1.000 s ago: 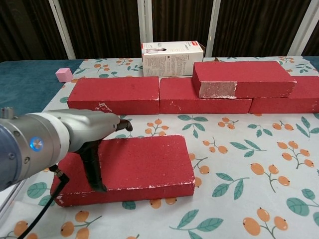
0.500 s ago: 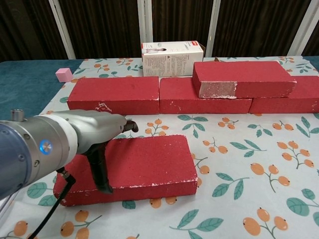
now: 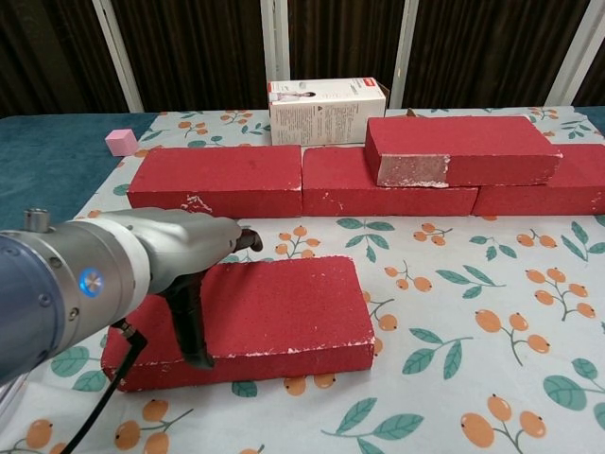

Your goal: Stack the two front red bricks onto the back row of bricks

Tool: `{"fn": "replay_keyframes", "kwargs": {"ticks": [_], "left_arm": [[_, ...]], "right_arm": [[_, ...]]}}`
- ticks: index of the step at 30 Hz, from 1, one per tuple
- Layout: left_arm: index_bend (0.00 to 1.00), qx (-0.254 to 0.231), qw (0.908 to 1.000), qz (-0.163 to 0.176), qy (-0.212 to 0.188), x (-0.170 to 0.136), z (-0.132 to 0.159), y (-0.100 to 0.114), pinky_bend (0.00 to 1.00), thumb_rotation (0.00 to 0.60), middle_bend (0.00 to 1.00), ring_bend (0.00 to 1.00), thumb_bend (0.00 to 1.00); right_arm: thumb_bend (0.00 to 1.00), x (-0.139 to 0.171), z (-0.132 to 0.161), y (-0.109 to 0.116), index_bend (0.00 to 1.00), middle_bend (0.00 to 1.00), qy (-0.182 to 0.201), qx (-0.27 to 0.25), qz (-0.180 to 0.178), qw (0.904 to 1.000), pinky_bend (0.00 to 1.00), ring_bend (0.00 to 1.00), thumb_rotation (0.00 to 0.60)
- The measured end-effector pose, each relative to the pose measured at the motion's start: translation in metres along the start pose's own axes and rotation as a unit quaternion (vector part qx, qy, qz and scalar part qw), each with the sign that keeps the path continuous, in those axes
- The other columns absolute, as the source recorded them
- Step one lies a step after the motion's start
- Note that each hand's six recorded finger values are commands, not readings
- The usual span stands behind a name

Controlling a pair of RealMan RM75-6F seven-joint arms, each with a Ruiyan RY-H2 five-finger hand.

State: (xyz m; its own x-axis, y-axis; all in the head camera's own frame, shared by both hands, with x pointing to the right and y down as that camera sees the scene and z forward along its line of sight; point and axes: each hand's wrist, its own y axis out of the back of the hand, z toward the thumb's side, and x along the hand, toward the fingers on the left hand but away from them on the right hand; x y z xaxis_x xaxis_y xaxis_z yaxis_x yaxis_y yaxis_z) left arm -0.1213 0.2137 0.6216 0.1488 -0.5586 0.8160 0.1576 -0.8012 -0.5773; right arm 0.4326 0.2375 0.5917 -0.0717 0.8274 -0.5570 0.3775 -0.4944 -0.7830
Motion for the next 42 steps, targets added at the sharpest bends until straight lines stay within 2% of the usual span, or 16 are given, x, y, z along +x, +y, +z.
{"fn": "replay_keyframes", "kwargs": {"ticks": [8,30,38,42], "left_arm": [[0.00,0.003,1.0000,-0.002,-0.003,0.002,0.003,-0.002,0.05,0.600,0.00,0.00,0.00],[0.00,0.021,0.9995,-0.007,0.023,0.015,-0.002,-0.007,0.11,0.600,0.01,0.00,0.00],[0.01,0.027,0.9991,-0.004,0.032,0.017,-0.004,-0.005,0.17,0.600,0.15,0.00,0.00],[0.08,0.025,0.9989,-0.002,0.038,0.019,-0.006,-0.004,0.18,0.600,0.22,0.00,0.00]], "right_arm": [[0.15,-0.001,0.000,-0.001,0.00,0.00,-0.001,0.000,0.002,1.0000,0.00,0.00,0.600],[0.15,-0.002,-0.001,-0.002,0.00,0.00,-0.003,-0.002,0.004,1.0000,0.00,0.00,0.600],[0.15,-0.002,-0.001,-0.001,0.00,0.00,-0.004,-0.005,0.002,1.0000,0.00,0.00,0.600],[0.15,-0.002,-0.001,-0.001,0.00,0.00,-0.003,-0.006,0.000,1.0000,0.00,0.00,0.600]]}}
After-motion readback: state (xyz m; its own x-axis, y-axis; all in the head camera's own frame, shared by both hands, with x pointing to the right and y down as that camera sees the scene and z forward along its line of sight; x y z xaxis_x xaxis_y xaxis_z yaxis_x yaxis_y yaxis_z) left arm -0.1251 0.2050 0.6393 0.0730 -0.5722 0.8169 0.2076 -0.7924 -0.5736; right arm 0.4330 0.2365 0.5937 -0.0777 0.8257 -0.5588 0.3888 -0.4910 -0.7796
